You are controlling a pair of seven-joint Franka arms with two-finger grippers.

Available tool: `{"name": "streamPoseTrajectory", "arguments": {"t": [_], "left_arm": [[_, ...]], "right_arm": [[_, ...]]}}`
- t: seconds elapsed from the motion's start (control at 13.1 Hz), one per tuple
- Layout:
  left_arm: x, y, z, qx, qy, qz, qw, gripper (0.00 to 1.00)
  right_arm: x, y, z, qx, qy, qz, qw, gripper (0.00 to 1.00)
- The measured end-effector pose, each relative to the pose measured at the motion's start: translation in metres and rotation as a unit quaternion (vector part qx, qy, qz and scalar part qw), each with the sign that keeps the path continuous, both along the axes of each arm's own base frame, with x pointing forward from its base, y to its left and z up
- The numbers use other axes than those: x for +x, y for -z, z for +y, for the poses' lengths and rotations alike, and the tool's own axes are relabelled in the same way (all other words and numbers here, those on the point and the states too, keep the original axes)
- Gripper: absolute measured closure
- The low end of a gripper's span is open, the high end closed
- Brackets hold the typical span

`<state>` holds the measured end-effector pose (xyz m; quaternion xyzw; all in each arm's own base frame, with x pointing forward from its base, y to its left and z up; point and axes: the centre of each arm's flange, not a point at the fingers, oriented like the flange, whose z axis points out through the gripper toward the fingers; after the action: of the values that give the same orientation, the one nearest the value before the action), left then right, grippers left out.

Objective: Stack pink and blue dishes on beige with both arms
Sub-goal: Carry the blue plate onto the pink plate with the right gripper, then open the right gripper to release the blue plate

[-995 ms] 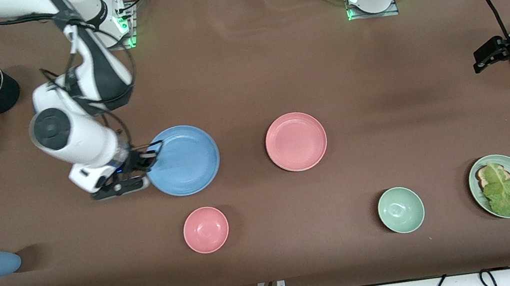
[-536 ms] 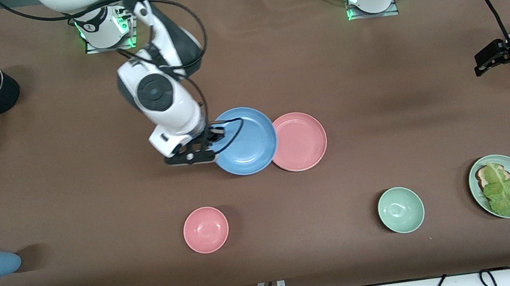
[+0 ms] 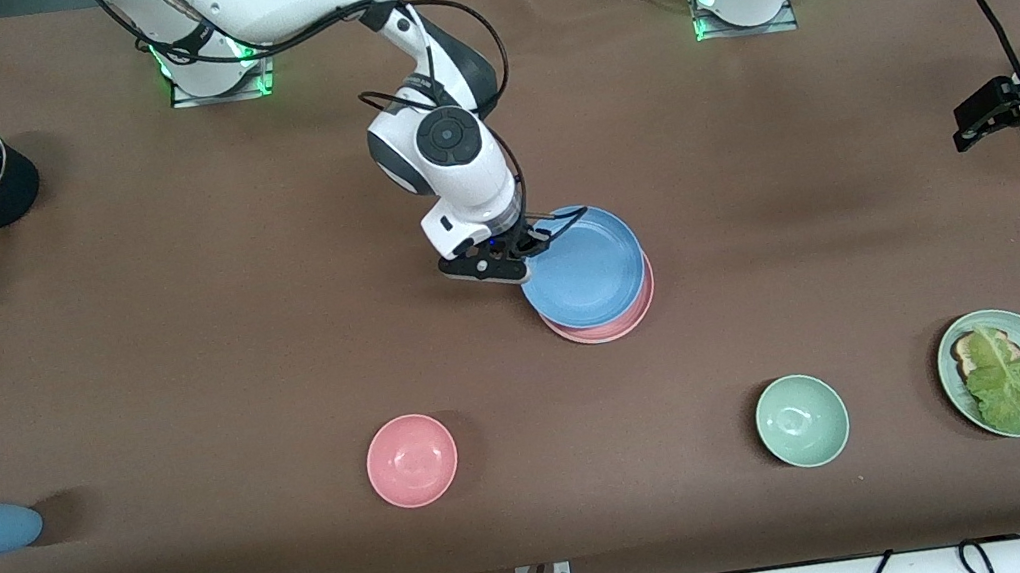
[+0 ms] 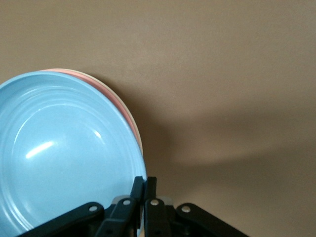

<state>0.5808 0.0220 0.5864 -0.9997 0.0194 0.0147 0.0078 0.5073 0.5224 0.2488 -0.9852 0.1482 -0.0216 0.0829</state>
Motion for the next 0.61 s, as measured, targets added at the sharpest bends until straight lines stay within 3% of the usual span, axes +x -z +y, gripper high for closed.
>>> {"name": "streamPoseTrajectory", "arguments": {"t": [0.61], "left_arm": [[0.000,0.000,0.000,0.000,0.001,0.000,1.000,0.00]], "right_arm": [[0.000,0.024,0.005,0.013,0.015,-0.006,1.000,0.96]]}}
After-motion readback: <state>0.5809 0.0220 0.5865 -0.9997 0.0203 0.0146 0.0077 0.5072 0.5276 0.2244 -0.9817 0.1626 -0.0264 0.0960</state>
